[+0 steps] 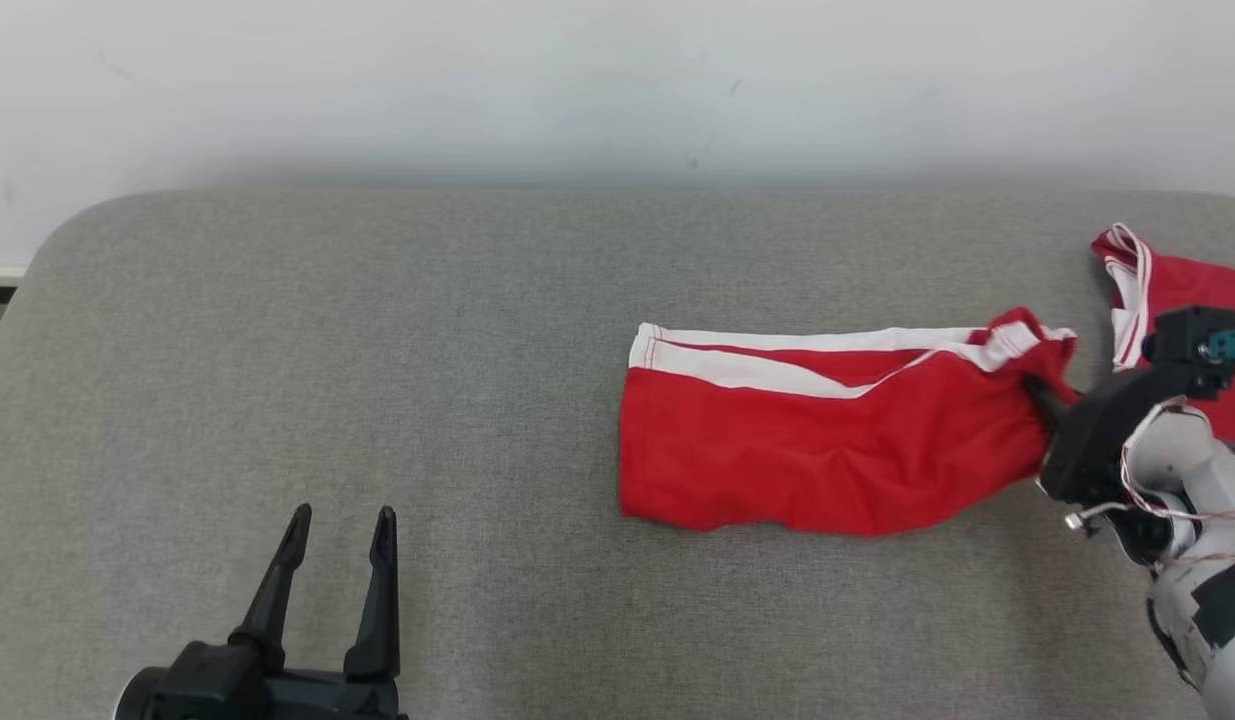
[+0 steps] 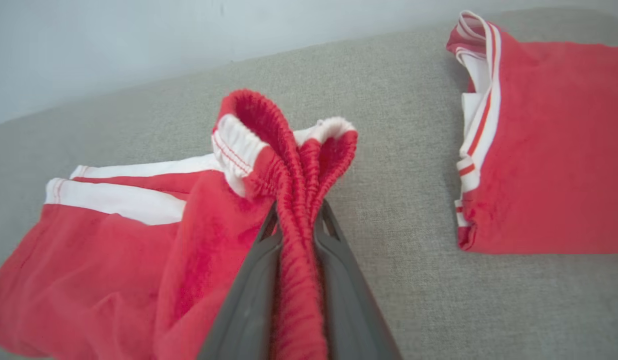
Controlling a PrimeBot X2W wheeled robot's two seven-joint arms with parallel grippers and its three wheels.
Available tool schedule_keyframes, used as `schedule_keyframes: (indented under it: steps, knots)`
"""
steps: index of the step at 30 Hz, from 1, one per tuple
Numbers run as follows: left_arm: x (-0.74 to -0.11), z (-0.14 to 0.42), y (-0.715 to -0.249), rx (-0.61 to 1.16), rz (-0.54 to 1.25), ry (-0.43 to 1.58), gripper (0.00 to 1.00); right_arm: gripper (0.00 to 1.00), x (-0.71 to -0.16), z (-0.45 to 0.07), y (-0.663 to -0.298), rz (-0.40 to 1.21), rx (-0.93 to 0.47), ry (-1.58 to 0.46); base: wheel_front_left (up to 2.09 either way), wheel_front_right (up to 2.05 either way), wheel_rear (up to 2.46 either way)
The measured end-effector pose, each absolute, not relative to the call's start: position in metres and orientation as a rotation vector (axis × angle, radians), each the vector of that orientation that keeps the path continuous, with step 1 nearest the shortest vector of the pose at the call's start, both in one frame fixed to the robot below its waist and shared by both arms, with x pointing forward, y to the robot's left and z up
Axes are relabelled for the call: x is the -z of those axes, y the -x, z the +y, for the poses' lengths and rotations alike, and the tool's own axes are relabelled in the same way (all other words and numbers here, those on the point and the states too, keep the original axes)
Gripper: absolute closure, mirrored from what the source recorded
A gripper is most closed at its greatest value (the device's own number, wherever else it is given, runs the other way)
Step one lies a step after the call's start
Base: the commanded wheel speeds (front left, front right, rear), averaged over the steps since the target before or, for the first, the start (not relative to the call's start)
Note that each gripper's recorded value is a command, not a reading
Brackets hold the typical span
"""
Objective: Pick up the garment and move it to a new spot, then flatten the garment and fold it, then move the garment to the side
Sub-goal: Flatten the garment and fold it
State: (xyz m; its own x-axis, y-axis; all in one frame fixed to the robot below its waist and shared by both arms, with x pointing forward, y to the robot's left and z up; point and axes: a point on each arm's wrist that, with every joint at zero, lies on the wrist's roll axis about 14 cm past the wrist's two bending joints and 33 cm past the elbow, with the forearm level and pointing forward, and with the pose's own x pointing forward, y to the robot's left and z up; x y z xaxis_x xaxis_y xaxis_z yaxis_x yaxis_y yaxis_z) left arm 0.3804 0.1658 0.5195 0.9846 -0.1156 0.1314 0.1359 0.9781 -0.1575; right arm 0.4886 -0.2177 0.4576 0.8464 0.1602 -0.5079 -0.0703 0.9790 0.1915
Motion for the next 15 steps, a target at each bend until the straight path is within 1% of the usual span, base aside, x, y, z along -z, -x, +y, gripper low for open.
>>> schedule_keyframes:
  steps: [6, 15]
  knots:
    - [-0.523, 0.159, -0.379, 0.143, -0.131, 0.173, 0.0, 1.0, -0.486, -0.185, -0.489, 0.549, -0.215, -0.376, 0.0, 0.0, 0.0]
    - [-0.523, 0.16, -0.375, 0.133, -0.132, 0.182, 0.0, 1.0, -0.49, -0.12, -0.489, 0.622, -0.341, -0.574, 0.0, 0.0, 0.0]
